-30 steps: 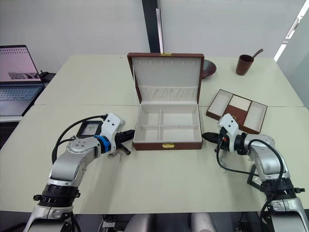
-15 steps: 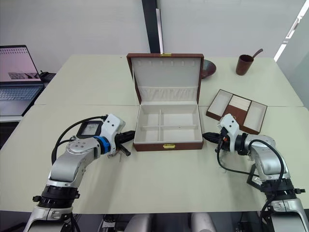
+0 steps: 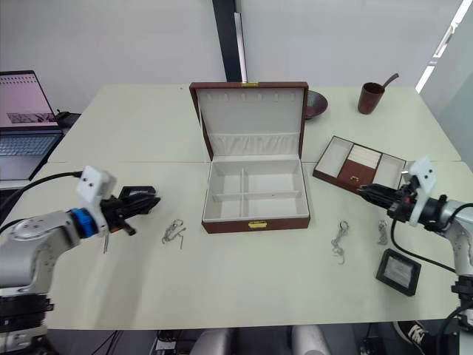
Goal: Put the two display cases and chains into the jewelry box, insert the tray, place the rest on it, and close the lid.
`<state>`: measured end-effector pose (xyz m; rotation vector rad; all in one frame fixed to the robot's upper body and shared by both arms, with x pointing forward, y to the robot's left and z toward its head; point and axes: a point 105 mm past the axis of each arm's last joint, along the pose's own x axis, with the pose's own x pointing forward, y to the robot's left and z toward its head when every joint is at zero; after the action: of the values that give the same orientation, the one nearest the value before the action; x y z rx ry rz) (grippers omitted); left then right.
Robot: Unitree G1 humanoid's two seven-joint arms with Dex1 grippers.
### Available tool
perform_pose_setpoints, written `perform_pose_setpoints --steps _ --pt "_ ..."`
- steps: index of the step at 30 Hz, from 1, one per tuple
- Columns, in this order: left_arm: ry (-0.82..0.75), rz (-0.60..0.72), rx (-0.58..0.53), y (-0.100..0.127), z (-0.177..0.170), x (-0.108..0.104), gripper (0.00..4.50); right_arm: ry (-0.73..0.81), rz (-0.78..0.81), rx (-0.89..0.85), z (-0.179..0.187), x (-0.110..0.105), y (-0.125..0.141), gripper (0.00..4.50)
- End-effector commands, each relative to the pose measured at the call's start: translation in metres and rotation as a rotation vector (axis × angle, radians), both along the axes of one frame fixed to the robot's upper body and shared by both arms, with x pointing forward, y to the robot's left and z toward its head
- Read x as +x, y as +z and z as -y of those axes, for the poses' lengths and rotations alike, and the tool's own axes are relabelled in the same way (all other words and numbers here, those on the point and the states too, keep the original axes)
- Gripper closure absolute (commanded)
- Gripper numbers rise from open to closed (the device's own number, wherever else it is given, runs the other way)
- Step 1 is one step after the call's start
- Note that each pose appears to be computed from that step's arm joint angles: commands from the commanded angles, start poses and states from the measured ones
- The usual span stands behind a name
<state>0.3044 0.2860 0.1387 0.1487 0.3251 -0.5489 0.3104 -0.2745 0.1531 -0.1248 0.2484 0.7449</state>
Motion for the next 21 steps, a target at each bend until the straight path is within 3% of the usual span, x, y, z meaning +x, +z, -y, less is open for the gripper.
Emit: perform_pose_setpoints --steps 1,9,21 --pt "0.09 0.029 0.06 0.015 -0.043 -0.014 2.47 -0.09 0.04 -0.059 0.04 -0.01 0.012 2.39" --pt "0.309 0.007 0.152 0.007 -0.112 -0.052 0.04 -0.224 -0.023 -0.165 0.095 -0.026 -0.001 0.0" --pt "0.47 0.016 0.222 -0.001 -0.156 -0.073 0.04 -0.31 -0.029 -0.232 0.127 -0.028 -0.005 0.0"
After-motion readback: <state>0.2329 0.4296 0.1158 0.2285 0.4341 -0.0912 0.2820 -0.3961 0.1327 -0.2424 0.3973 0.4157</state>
